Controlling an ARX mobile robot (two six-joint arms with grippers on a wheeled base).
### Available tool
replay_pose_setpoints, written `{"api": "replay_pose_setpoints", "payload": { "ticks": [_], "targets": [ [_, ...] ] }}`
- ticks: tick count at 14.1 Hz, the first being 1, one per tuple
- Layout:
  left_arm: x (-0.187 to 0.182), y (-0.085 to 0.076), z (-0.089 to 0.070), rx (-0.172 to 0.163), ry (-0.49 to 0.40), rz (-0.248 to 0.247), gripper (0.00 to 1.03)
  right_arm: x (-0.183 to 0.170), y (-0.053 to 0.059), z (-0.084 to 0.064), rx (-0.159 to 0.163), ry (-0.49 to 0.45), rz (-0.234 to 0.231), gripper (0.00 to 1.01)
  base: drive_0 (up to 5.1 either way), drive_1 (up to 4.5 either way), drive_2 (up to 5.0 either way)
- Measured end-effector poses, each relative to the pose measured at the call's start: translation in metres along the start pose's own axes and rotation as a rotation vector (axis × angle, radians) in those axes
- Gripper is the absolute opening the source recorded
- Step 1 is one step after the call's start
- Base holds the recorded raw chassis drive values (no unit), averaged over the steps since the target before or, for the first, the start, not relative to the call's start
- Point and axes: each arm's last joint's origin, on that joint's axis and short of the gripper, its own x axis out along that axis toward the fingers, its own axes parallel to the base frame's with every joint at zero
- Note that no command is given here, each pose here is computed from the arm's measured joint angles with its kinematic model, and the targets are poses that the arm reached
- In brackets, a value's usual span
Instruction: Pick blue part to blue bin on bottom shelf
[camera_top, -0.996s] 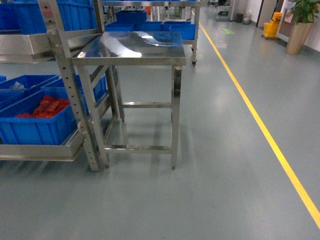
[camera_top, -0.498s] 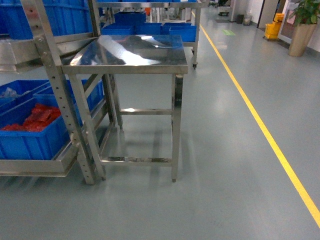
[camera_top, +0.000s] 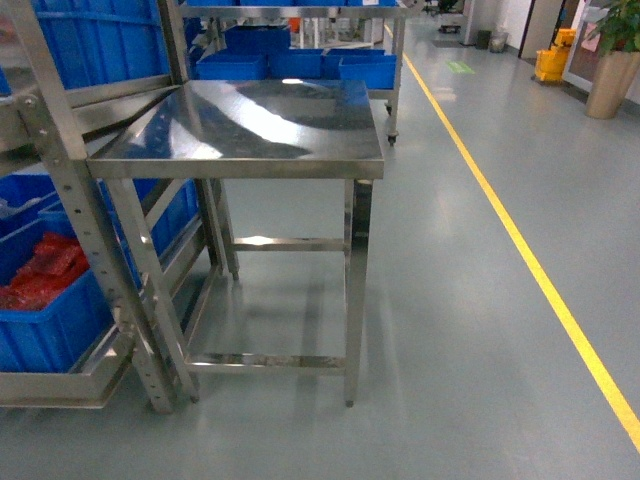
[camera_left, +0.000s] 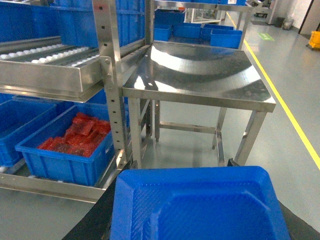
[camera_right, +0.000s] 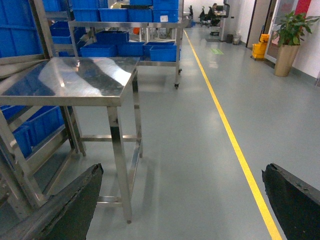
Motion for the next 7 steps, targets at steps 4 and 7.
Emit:
{"api": "replay_pose_setpoints", "payload": {
  "ticks": [4, 7],
  "targets": [
    [-0.0002, 0.0002, 0.0002, -0.001, -0.002, 0.002, 0.43, 0.0000, 0.0000, -0.0003, 0.000, 0.003, 0.000, 0.98, 0.0, 4.22, -4.2],
    [0.0000, 0.0000, -0.0002, 0.001, 0.002, 0.001, 0.43, 0.0000, 0.0000, -0.0001, 0.000, 0.002, 0.000, 0.98, 0.0, 4.20, -4.3]
  ]
}}
